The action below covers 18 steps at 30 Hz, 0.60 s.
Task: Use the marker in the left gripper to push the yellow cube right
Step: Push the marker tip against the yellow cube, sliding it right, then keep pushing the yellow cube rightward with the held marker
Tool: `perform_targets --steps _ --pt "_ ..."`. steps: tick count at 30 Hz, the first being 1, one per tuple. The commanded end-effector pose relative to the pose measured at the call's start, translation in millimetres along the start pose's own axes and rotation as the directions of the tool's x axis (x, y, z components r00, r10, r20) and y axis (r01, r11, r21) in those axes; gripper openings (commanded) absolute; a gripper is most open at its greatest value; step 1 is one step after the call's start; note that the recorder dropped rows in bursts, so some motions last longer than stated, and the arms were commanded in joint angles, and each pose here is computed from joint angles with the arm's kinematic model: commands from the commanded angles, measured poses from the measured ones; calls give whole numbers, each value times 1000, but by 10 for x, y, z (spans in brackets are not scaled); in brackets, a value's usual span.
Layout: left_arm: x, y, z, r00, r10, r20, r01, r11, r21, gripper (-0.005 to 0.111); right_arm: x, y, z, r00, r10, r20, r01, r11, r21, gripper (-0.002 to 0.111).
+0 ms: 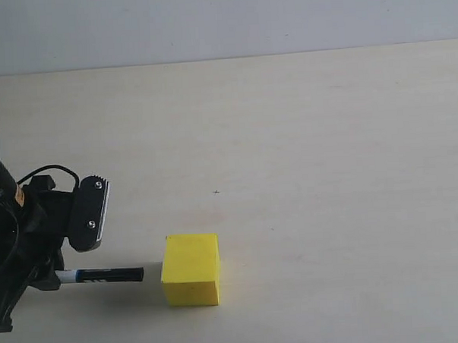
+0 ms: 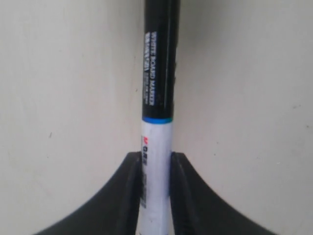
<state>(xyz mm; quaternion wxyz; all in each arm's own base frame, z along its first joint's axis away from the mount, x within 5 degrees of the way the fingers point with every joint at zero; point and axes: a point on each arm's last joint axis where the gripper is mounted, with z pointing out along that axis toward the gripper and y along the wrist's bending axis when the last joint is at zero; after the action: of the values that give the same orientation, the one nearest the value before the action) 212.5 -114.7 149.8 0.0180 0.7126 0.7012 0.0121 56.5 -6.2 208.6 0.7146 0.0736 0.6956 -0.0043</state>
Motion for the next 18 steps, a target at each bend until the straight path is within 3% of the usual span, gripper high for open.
perform_targets --steps 1,18 --pt "-16 29 0 999 33 10 -33 999 -3 0 6 -5 -4 1000 -8 9 8 1000 6 0" --pt "-50 67 -2 998 47 46 -45 998 -47 0 6 -5 -4 1000 -10 9 10 1000 6 0"
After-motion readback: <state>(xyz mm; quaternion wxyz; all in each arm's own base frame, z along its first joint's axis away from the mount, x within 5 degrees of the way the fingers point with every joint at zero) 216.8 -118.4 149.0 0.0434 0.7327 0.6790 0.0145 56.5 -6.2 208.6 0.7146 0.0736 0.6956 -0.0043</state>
